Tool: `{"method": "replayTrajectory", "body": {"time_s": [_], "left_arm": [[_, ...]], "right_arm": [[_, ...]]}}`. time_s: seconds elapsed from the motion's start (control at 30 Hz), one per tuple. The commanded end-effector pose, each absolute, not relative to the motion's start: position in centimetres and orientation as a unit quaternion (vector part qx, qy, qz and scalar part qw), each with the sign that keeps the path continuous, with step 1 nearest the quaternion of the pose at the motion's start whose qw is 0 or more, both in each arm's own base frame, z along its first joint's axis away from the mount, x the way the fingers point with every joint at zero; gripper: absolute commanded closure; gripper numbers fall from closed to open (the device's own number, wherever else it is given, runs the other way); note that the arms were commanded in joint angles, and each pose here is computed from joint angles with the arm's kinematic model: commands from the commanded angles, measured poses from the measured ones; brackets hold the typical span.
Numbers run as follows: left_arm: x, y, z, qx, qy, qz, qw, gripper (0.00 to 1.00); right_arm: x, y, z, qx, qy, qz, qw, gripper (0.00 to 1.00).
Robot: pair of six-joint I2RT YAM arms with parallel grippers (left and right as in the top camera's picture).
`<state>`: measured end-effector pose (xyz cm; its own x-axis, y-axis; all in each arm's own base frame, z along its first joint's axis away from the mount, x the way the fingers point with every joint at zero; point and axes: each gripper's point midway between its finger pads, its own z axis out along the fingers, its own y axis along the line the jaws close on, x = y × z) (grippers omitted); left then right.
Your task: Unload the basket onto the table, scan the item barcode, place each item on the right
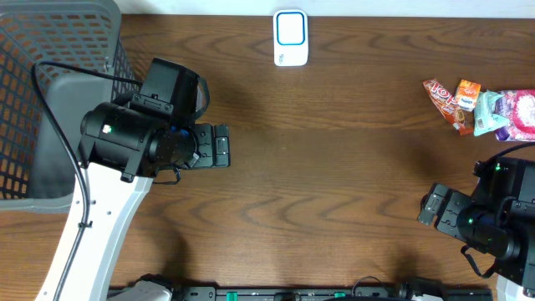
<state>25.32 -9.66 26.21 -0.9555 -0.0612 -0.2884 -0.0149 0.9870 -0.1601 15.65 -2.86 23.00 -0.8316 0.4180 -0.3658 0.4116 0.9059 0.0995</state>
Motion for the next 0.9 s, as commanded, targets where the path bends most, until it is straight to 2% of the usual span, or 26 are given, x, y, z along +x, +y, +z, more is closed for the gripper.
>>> {"method": "replayTrajectory", "body": {"time_s": [0.0, 0.5, 0.7, 0.87], "left_arm": [[25.5, -9.3, 26.6, -0.021, 0.985, -0.072, 0.155, 0.02], [25.5, -9.3, 26.6, -0.021, 0.985, -0.072, 0.155, 0.02], [25.5, -9.3, 26.6, -0.021, 0.985, -0.072, 0.155, 0.02], [25.5, -9.3, 26.6, -0.021, 0.985, -0.072, 0.156, 0.02]], "right_arm": [[15.6, -2.7, 22.9, 0.22, 0.957, 0.012, 0.191, 0.01], [16.4, -2.7, 23.2, 0.215, 0.954, 0.016, 0.206, 0.01], [17.7, -1.2, 23.8, 0.134, 0.962, 0.046, 0.231, 0.01], [18.2, -1.0, 24.0, 0.123, 0.961, 0.049, 0.243, 0.01]]}}
